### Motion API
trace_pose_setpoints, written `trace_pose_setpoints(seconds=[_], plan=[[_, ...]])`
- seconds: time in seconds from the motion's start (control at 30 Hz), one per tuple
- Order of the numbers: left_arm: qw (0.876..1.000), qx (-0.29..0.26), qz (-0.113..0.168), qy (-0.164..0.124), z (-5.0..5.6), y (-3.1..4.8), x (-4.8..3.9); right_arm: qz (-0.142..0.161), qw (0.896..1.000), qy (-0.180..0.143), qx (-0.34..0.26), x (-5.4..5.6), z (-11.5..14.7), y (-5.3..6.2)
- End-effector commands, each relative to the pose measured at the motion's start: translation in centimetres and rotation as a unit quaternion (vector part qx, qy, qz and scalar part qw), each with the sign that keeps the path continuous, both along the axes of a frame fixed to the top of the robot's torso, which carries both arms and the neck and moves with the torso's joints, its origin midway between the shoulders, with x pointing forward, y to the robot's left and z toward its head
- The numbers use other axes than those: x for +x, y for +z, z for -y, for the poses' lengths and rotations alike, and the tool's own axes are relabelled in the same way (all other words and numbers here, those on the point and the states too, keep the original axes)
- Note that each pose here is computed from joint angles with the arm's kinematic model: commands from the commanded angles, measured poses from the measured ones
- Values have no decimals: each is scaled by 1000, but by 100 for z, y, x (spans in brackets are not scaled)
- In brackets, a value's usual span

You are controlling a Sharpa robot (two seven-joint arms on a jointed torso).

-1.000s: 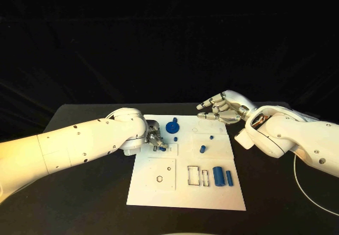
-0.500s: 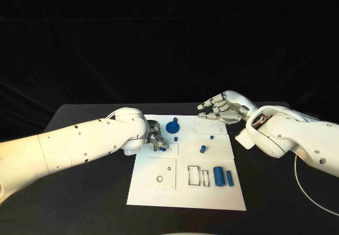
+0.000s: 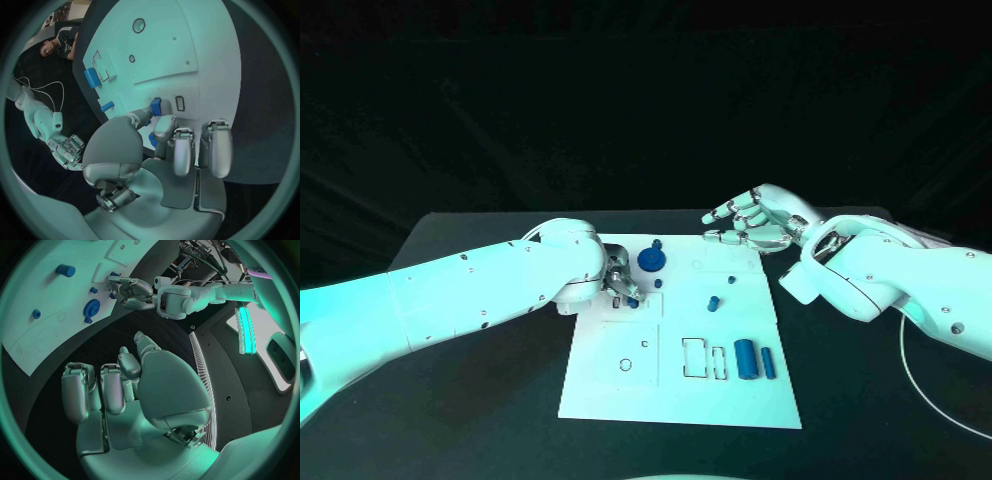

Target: Assemble the parts on the task board

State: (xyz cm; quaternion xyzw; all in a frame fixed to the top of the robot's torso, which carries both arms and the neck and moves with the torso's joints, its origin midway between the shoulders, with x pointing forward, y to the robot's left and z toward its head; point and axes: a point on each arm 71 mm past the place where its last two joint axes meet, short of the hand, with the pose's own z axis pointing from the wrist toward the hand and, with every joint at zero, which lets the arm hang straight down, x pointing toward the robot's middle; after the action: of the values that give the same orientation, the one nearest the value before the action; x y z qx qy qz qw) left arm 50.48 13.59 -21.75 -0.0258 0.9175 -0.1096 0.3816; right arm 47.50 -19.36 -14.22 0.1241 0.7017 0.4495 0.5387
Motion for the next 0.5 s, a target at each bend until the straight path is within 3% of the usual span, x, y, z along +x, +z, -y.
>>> trace_pose_setpoints(seconds=[0.03,0.5], plan=[[1000,8,-20,-12,39,-83,-39,-2,1000,8,-5,-12,-18,-7],[1000,10,-22,-10,28,-97,-20,-3,1000,9,-6,-16,-18,-8]])
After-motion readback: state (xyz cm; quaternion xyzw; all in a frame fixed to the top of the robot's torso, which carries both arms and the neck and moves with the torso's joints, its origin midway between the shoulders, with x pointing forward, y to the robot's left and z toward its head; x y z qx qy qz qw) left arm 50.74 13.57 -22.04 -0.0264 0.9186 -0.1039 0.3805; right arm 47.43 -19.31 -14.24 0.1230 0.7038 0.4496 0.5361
